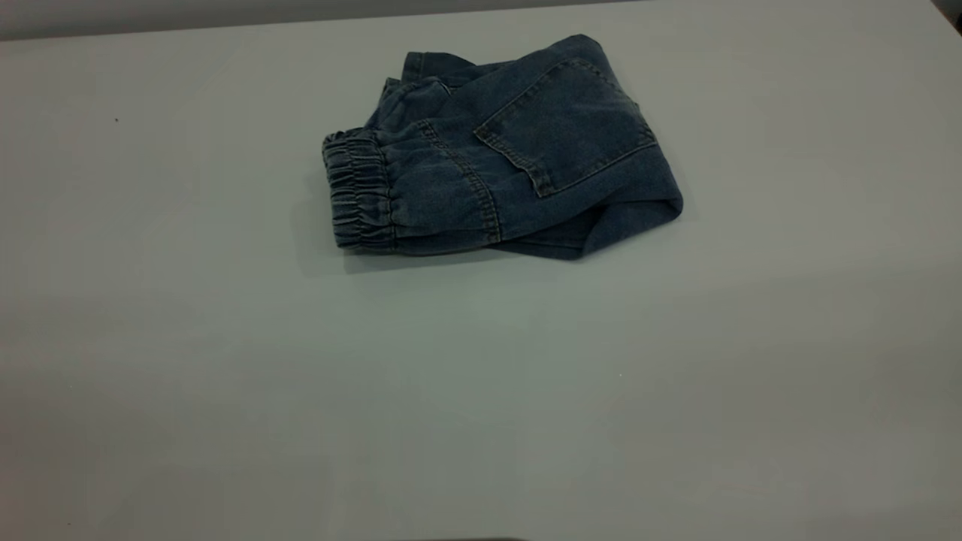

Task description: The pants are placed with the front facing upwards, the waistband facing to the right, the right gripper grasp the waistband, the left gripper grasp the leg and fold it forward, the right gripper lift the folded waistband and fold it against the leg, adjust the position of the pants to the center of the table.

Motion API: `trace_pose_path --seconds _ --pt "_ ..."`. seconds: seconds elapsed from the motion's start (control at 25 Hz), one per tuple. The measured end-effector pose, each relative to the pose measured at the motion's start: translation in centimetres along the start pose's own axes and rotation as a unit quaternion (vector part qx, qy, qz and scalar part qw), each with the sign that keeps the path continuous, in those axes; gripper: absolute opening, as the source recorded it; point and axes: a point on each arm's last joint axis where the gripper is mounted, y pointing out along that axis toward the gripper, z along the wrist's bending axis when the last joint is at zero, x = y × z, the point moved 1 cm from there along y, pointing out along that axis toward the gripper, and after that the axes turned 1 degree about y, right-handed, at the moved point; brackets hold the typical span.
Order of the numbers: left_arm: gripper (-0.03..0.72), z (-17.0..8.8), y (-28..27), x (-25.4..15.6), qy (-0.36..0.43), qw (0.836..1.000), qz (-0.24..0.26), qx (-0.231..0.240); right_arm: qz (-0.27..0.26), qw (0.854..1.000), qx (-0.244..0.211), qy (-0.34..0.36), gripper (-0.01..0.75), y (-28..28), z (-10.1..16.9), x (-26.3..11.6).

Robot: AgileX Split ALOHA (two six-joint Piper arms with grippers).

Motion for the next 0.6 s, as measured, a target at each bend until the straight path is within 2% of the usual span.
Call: trace_pose_path --seconds 0.36,0.6 --pt "0.557 -0.03 -0.27 -0.21 0.001 1.000 -0.009 0.001 -0.004 0.999 -0.041 0.026 0.578 0.08 -0.02 0.03" --pt "0.557 -0.04 -0.27 -0.22 0.001 1.000 -0.008 0.000 -0.005 0.999 -0.045 0.028 0.578 0.09 -0.02 0.03"
